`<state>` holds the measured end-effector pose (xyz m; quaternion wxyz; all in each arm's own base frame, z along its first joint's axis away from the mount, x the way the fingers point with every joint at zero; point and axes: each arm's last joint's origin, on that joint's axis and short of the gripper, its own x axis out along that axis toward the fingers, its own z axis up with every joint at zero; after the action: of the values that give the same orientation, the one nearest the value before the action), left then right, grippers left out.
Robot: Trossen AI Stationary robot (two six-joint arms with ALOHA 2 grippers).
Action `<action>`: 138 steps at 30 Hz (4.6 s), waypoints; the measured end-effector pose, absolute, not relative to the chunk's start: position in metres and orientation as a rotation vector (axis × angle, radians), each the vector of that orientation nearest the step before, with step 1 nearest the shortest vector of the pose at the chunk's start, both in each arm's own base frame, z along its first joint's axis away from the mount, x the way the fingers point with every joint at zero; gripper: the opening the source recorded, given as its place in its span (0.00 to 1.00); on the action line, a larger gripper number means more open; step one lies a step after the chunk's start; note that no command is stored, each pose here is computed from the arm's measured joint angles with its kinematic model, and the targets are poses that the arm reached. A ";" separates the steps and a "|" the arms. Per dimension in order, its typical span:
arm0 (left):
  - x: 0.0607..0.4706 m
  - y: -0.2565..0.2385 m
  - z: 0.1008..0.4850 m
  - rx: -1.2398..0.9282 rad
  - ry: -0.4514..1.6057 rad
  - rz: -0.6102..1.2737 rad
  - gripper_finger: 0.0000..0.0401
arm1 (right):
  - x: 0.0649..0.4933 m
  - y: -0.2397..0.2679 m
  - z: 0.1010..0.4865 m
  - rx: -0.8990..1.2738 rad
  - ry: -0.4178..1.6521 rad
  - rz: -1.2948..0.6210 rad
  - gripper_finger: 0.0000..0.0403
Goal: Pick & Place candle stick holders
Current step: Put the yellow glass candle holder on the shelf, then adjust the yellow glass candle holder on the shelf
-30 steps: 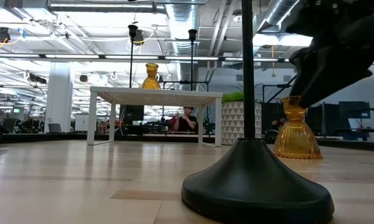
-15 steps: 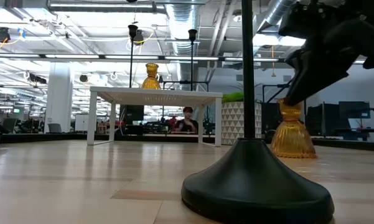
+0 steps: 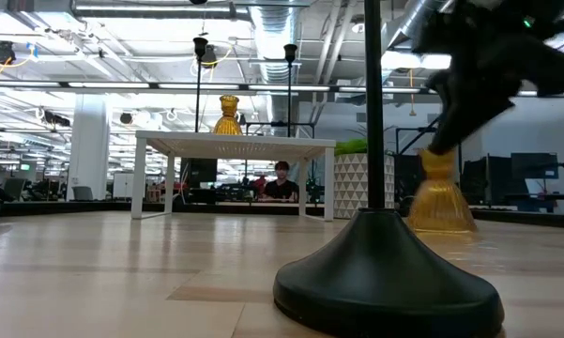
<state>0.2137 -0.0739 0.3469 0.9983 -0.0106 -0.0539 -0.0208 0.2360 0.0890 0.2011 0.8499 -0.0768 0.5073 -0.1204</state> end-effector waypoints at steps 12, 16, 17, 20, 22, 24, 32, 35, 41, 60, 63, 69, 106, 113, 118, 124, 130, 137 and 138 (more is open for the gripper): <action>0.210 -0.073 0.348 -0.034 -0.107 -0.044 0.02 | 0.257 0.085 0.271 -0.186 1.034 -0.181 0.00; 0.203 -0.073 0.347 -0.060 -0.060 -0.057 0.02 | 0.265 0.076 0.299 -0.243 0.981 -0.180 0.00; 0.201 -0.072 0.347 -0.075 -0.044 -0.058 0.02 | 0.268 0.072 0.306 -0.261 0.957 -0.186 0.00; 0.194 -0.072 0.345 -0.122 0.000 -0.064 0.02 | 0.274 0.060 0.328 -0.292 0.904 -0.196 0.00; 0.190 -0.072 0.345 -0.137 0.011 -0.072 0.02 | 0.278 0.050 0.340 -0.309 0.870 -0.209 0.00; 0.188 -0.074 0.345 -0.134 0.021 -0.087 0.02 | 0.282 0.038 0.350 -0.335 0.846 -0.226 0.00; 0.185 -0.079 0.344 -0.126 0.037 -0.112 0.02 | 0.293 -0.006 0.369 -0.389 0.743 -0.320 0.00; 0.185 -0.078 0.344 -0.124 0.036 -0.110 0.02 | 0.298 -0.017 0.369 -0.383 0.724 -0.333 0.00; 0.187 -0.073 0.343 -0.123 0.031 -0.013 0.02 | 0.322 -0.029 0.350 -0.454 0.768 -0.291 0.00; 0.184 -0.067 0.322 -0.294 0.193 0.199 0.02 | 0.384 -0.083 0.344 -0.562 0.865 -0.282 0.00; 0.184 -0.067 0.321 -0.290 0.207 0.203 0.02 | 0.390 -0.089 0.337 -0.578 0.897 -0.281 0.00; 0.183 -0.066 0.316 -0.320 0.246 0.219 0.02 | 0.392 -0.095 0.336 -0.583 0.902 -0.286 0.00; 0.182 -0.066 0.314 -0.324 0.266 0.224 0.02 | 0.407 -0.106 0.314 -0.551 0.921 -0.313 0.04; 0.182 -0.066 0.314 -0.324 0.267 0.224 0.02 | 0.406 -0.109 0.313 -0.545 0.924 -0.317 0.13; 0.182 -0.066 0.314 -0.324 0.268 0.224 0.02 | 0.406 -0.108 0.313 -0.546 0.921 -0.318 0.14; 0.182 -0.066 0.314 -0.323 0.268 0.224 0.02 | 0.408 -0.107 0.318 -0.553 0.876 -0.333 0.14; 0.182 -0.066 0.314 -0.323 0.268 0.224 0.02 | 0.410 -0.104 0.339 -0.576 0.823 -0.383 0.14; 0.182 -0.066 0.314 -0.323 0.269 0.224 0.02 | 0.410 -0.095 0.364 -0.585 0.772 -0.391 0.14; 0.182 -0.066 0.314 -0.323 0.269 0.224 0.02 | 0.409 -0.093 0.369 -0.583 0.772 -0.387 0.14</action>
<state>0.1820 -0.0662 0.3138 0.9718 -0.1600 0.1331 0.1108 0.4088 -0.0925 0.3692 0.8673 -0.2786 0.3687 -0.1848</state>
